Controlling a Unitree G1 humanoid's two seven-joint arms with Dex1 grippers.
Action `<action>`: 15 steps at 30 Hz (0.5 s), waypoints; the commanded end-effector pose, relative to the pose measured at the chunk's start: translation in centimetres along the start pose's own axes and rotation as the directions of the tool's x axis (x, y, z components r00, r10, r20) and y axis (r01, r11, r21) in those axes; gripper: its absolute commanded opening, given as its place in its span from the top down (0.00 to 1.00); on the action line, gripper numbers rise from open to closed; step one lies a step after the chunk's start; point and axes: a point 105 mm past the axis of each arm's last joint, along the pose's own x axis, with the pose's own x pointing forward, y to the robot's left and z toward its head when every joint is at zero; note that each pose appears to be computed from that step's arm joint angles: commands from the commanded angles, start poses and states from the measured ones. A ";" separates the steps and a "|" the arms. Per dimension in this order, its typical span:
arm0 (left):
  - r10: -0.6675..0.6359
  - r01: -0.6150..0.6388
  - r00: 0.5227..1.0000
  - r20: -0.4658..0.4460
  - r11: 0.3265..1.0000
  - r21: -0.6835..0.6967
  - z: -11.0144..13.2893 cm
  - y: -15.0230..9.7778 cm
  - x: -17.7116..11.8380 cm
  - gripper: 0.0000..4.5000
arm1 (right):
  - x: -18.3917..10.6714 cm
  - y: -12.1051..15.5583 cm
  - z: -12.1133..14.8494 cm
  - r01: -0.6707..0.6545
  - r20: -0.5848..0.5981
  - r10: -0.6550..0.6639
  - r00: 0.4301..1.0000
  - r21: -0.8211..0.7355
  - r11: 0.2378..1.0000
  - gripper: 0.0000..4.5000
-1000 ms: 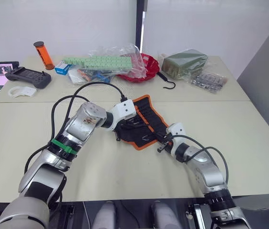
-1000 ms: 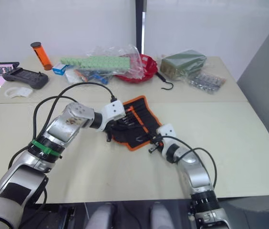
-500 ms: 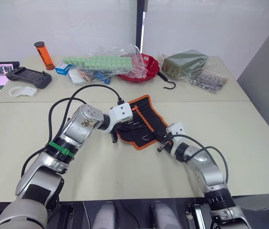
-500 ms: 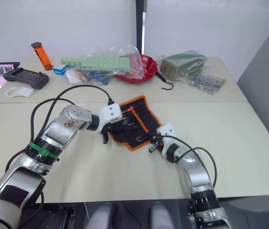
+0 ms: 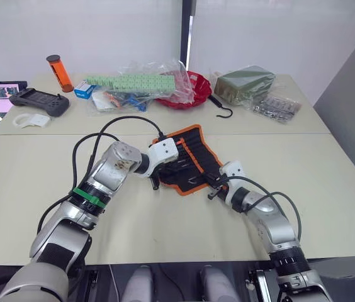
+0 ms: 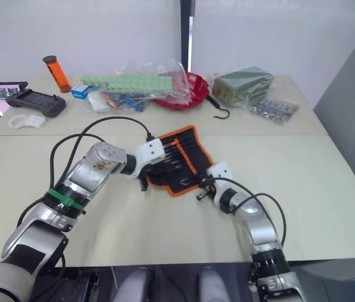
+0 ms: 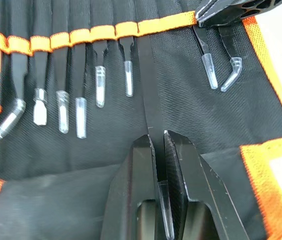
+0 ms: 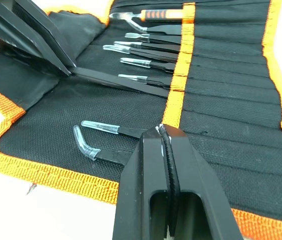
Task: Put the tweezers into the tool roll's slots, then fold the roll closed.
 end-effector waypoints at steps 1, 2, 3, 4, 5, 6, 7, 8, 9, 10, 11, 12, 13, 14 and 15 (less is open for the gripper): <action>0.026 -0.026 0.999 0.041 1.000 0.014 1.2 0.4 0.0 0.99 | -0.5 -0.4 -2.6 0.029 -0.105 -0.027 0.994 0.017 0.999 1.00; 0.018 -0.018 0.999 0.044 1.000 0.016 1.3 0.2 0.1 0.99 | -0.5 -0.4 -2.6 0.030 -0.106 -0.028 0.994 0.017 0.999 1.00; 0.013 -0.013 0.999 0.046 1.000 0.017 1.3 0.1 0.2 0.99 | -0.5 -0.4 -2.7 0.030 -0.107 -0.028 0.994 0.017 0.999 1.00; 0.003 -0.004 0.999 0.044 1.000 0.022 1.3 -0.1 0.2 0.99 | -0.5 -0.4 -2.7 0.030 -0.108 -0.029 0.994 0.016 0.999 1.00; 0.002 -0.003 0.999 0.039 1.000 0.027 1.2 -0.2 0.2 0.99 | -0.5 -0.4 -2.7 0.030 -0.109 -0.029 0.994 0.016 0.999 1.00; 0.006 -0.007 0.999 0.038 0.999 0.031 1.2 -0.1 0.2 0.99 | -0.6 -0.3 -2.7 0.031 -0.110 -0.029 0.994 0.016 0.999 1.00; 0.013 -0.014 0.999 0.041 0.999 0.030 1.3 0.0 0.2 0.99 | -0.6 -0.4 -2.8 0.031 -0.110 -0.029 0.993 0.015 0.999 1.00; 0.018 -0.019 0.999 0.043 0.999 0.028 1.3 0.1 0.2 0.99 | -0.6 -0.4 -2.8 0.031 -0.111 -0.029 0.993 0.015 0.999 1.00; 0.025 -0.026 0.999 0.045 0.999 0.029 1.3 0.3 0.2 0.99 | -0.6 -0.4 -2.8 0.031 -0.111 -0.030 0.993 0.015 0.999 1.00; 0.039 -0.040 0.998 0.050 0.999 0.029 1.5 0.6 0.3 0.99 | -0.6 -0.3 -2.8 0.031 -0.111 -0.030 0.993 0.015 0.999 1.00; 0.049 -0.050 0.997 0.054 0.998 0.029 1.6 0.8 0.4 0.99 | -0.6 -0.3 -2.8 0.031 -0.111 -0.030 0.993 0.014 0.999 1.00; 0.058 -0.061 0.996 0.061 0.997 0.041 1.9 0.9 0.7 0.99 | -0.6 -0.3 -2.8 0.031 -0.112 -0.029 0.993 0.013 0.999 1.00; 0.058 -0.062 0.996 0.065 0.997 0.054 2.1 0.9 0.9 0.99 | -0.6 -0.3 -2.8 0.030 -0.113 -0.028 0.993 0.012 0.999 1.00; 0.051 -0.055 0.996 0.068 0.997 0.061 2.3 0.9 1.0 0.99 | -0.6 -0.3 -2.9 0.029 -0.114 -0.027 0.993 0.010 1.000 1.00; 0.048 -0.053 0.996 0.073 0.997 0.064 2.5 0.9 1.2 0.99 | -0.6 -0.2 -2.9 0.028 -0.114 -0.027 0.993 0.009 1.000 1.00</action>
